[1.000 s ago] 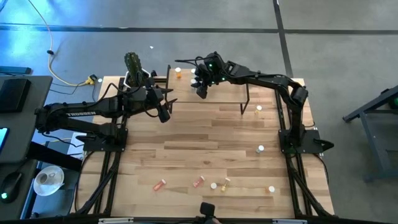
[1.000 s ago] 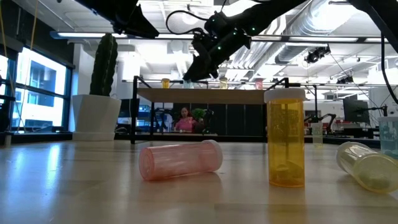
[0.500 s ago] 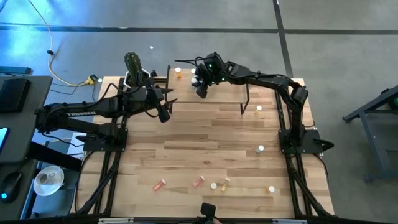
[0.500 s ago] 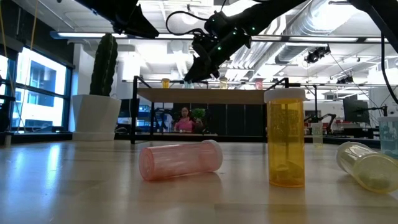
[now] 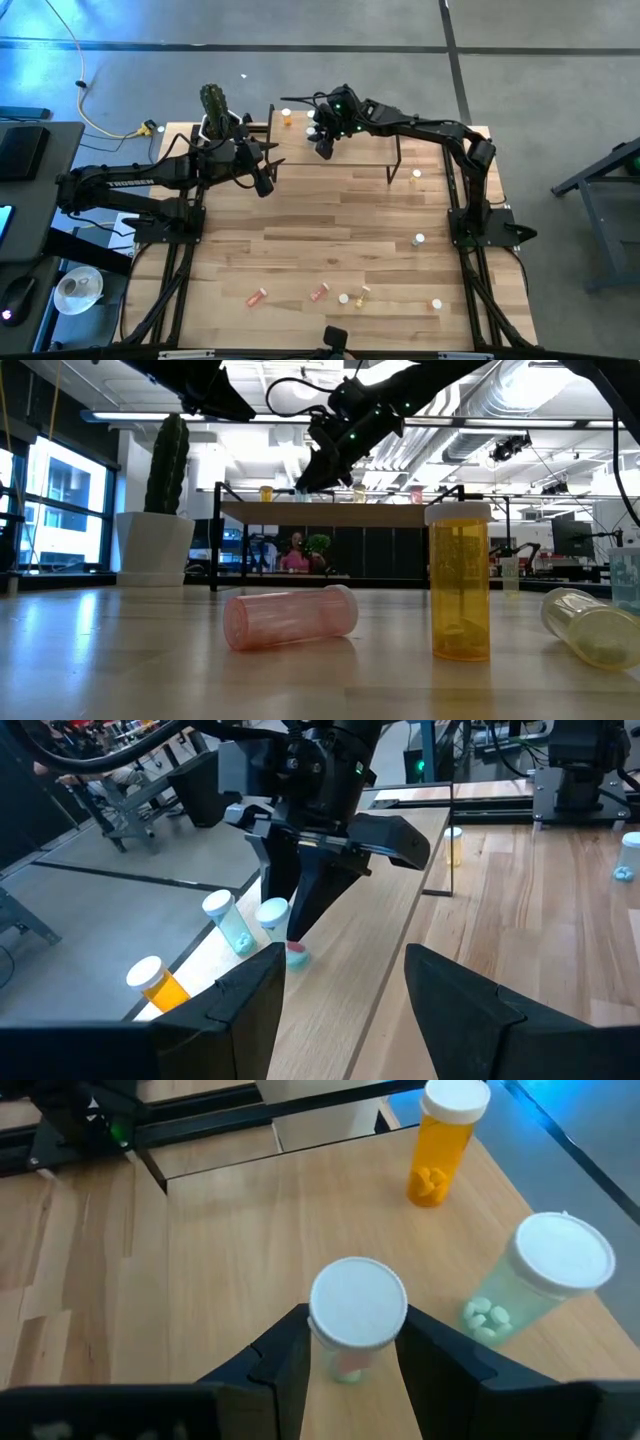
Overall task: Pick and place medicine bottles onto shelf by color
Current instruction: Put the bottom blue pill bottle on the shelf, then put the top yellow pill bottle on the shelf
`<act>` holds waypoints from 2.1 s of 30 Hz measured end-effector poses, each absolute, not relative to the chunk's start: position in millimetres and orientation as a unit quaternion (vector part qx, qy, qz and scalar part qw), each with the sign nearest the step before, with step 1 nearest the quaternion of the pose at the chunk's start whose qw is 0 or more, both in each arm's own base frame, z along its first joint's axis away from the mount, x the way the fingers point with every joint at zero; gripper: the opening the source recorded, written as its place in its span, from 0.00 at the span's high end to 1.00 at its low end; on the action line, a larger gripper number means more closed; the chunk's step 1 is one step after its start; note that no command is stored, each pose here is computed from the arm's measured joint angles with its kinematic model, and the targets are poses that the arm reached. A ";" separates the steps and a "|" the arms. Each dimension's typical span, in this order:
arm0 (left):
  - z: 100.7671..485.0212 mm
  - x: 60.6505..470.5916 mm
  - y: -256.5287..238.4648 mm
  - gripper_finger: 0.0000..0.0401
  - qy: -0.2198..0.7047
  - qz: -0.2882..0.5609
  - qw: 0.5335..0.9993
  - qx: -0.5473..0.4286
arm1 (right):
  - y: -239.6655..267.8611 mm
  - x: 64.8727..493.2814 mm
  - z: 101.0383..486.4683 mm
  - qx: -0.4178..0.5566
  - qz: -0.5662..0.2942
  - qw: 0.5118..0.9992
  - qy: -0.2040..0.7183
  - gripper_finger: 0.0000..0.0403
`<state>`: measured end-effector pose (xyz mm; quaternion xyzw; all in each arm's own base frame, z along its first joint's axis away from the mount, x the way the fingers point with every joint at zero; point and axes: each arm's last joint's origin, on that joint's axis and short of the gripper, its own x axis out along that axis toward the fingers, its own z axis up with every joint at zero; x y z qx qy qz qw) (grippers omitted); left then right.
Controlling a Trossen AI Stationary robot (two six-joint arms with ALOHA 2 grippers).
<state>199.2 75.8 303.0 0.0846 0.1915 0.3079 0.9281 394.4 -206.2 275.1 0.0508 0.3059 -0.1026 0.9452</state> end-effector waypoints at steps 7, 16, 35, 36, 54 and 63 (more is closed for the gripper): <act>303.5 199.4 75.9 0.51 0.189 0.308 0.929 0.085 | -206.2 394.4 275.1 0.048 -0.102 0.945 0.306 0.66; 303.5 199.4 75.9 0.51 0.189 0.308 0.929 0.085 | -204.3 395.8 275.6 0.035 -0.106 0.945 0.306 0.61; 303.4 199.4 75.8 0.51 0.189 0.308 0.928 0.085 | -195.8 375.9 316.5 0.023 -0.110 0.955 0.273 0.52; 303.4 199.4 75.8 0.51 0.189 0.308 0.928 0.085 | -193.3 372.8 320.9 0.025 -0.110 0.955 0.274 0.52; 297.3 197.5 74.2 0.51 0.208 0.310 0.927 0.042 | -79.7 343.3 332.8 0.093 0.065 0.884 0.454 0.52; 295.5 196.8 74.0 0.51 0.218 0.309 0.925 0.041 | -30.1 336.3 304.0 0.086 0.034 0.851 0.517 0.52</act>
